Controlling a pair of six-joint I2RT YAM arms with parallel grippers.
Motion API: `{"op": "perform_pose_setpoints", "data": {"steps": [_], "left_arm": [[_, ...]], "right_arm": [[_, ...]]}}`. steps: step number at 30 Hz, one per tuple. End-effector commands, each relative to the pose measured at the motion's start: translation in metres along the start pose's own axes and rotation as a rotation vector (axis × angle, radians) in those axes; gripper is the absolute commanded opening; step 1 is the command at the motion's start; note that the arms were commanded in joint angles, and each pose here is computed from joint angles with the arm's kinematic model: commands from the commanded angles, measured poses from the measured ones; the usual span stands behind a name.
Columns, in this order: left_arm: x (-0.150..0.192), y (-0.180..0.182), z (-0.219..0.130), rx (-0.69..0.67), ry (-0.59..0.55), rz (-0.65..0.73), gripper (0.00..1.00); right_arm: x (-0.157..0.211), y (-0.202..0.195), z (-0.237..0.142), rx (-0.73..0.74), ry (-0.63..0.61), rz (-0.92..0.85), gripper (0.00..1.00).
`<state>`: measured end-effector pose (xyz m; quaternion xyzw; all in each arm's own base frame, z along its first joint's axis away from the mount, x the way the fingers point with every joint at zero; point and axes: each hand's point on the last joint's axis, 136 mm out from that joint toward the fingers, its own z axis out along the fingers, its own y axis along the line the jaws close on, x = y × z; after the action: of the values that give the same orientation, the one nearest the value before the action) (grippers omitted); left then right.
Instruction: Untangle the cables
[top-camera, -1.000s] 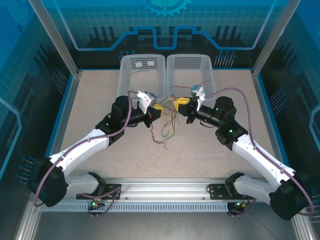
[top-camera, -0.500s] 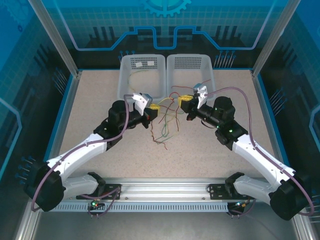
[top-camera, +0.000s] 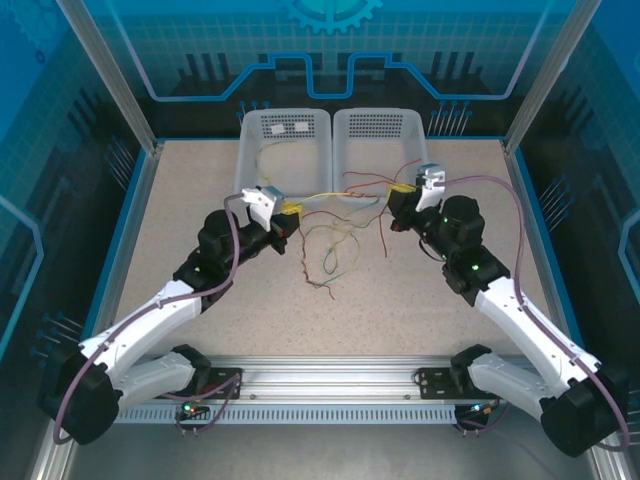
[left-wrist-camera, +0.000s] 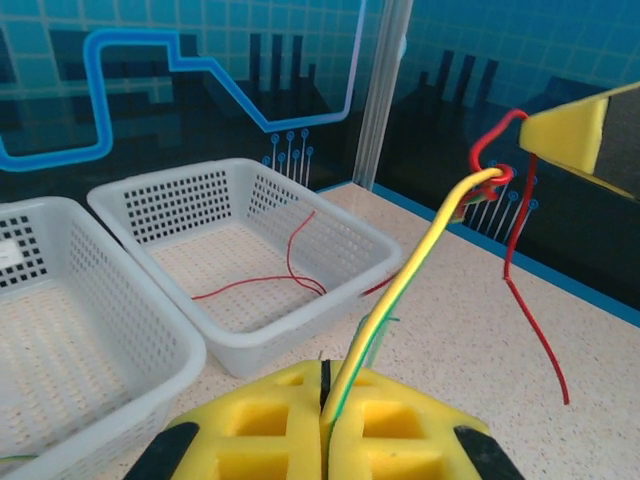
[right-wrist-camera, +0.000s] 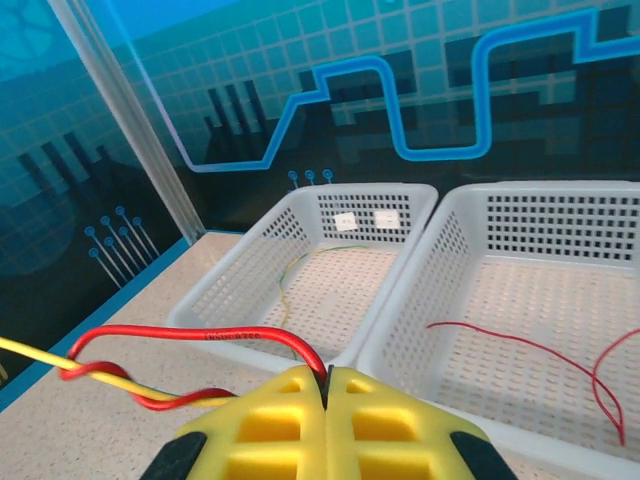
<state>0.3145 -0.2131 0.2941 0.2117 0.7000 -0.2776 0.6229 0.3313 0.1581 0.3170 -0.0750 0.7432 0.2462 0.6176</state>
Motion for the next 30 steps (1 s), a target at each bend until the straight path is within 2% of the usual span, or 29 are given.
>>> {"op": "perform_pose_setpoints", "data": {"steps": [1,10,24,30], "left_arm": [[-0.009,0.027,-0.014,-0.127,-0.048,-0.010,0.00],[-0.009,0.064,-0.038,-0.336,-0.089,-0.005,0.00],[-0.003,0.102,-0.071,-0.507,-0.137,-0.062,0.00],[-0.003,0.131,-0.098,-0.644,-0.163,-0.133,0.00]], "right_arm": [[-0.005,-0.042,-0.014,0.183,-0.039,0.037,0.00],[-0.010,-0.075,-0.035,0.303,-0.061,0.047,0.00],[-0.010,-0.105,-0.050,0.404,-0.071,0.075,0.00],[-0.011,-0.126,-0.060,0.494,-0.062,0.108,0.00]]}}
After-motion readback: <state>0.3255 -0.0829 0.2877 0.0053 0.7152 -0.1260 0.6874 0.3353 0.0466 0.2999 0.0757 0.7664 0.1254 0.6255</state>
